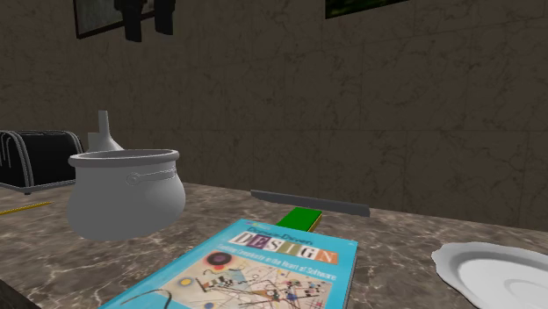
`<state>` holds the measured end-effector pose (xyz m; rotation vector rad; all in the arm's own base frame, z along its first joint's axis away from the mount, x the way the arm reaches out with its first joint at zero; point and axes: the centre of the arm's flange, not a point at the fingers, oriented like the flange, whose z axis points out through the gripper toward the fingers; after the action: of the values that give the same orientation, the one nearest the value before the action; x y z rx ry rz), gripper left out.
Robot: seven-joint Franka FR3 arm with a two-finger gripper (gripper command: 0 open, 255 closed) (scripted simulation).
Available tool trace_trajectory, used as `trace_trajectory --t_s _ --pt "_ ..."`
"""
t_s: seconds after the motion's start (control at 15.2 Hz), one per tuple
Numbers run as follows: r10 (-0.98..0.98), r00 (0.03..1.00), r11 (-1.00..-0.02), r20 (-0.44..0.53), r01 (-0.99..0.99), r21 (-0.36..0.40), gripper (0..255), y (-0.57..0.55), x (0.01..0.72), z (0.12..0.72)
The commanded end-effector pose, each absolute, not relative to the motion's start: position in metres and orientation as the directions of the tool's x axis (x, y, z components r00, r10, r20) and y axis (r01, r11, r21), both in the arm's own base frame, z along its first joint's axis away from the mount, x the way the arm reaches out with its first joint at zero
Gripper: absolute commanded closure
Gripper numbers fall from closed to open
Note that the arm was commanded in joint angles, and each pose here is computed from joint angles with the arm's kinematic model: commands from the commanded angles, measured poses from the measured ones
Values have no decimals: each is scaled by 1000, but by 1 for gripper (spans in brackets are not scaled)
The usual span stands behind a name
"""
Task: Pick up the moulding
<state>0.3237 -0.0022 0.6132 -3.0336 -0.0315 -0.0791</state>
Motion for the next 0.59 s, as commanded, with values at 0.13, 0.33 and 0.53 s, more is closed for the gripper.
trace_trajectory --t_s 0.13,0.33,0.53 --pt "-56 995 -985 77 -43 -166 0 -11 335 591" --pt "-169 980 -956 105 -138 -257 0 -24 351 557" --pt "-282 952 -910 122 -225 -349 0 -35 367 523"
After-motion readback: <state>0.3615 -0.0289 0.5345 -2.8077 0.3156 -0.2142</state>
